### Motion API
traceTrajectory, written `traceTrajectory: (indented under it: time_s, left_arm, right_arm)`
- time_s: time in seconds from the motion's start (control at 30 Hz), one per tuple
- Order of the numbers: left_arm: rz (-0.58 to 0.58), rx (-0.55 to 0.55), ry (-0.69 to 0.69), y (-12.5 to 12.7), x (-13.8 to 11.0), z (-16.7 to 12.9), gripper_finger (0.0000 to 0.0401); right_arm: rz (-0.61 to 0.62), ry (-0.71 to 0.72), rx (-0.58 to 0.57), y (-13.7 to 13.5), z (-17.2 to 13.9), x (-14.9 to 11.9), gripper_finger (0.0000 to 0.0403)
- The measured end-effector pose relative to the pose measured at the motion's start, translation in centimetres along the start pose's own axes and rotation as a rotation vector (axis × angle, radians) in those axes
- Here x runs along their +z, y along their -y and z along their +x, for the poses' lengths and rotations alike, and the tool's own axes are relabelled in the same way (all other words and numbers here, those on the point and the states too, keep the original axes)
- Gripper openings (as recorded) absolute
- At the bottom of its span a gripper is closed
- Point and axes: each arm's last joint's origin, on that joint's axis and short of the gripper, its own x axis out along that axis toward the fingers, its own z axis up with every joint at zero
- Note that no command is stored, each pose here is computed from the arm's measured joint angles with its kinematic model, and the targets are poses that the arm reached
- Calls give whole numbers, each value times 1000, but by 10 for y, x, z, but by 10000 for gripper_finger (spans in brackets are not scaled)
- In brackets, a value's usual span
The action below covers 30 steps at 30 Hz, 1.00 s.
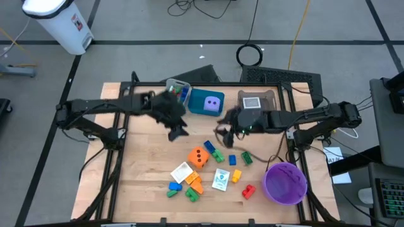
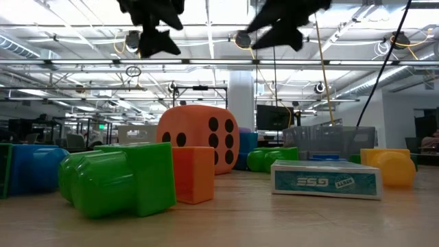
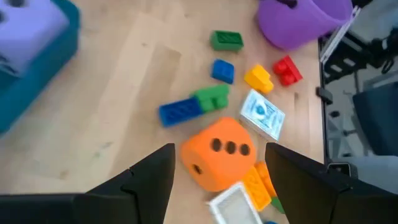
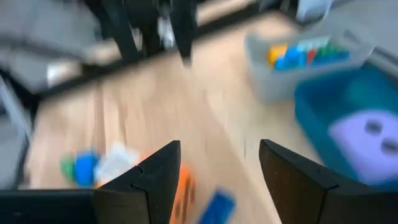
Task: Pick & Place Toys
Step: Put the green game piece into the gray bin
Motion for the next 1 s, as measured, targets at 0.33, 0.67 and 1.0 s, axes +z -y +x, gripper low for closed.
traceTrajectory:
  time_s: [0.33,0.67,1.0]
  left_arm:
    - [-88,30,266,80,-9,15,255]
    - [-153,-12,461,116,-13,12,255]
    - [-192,-38,452,122,-18,12,255]
  right_arm:
    - [141,-457,-197,-25,-25,-68,210]
    - [334,-512,-382,-41,-30,-120,210]
    - [468,-590,-456,-18,-23,-170,210]
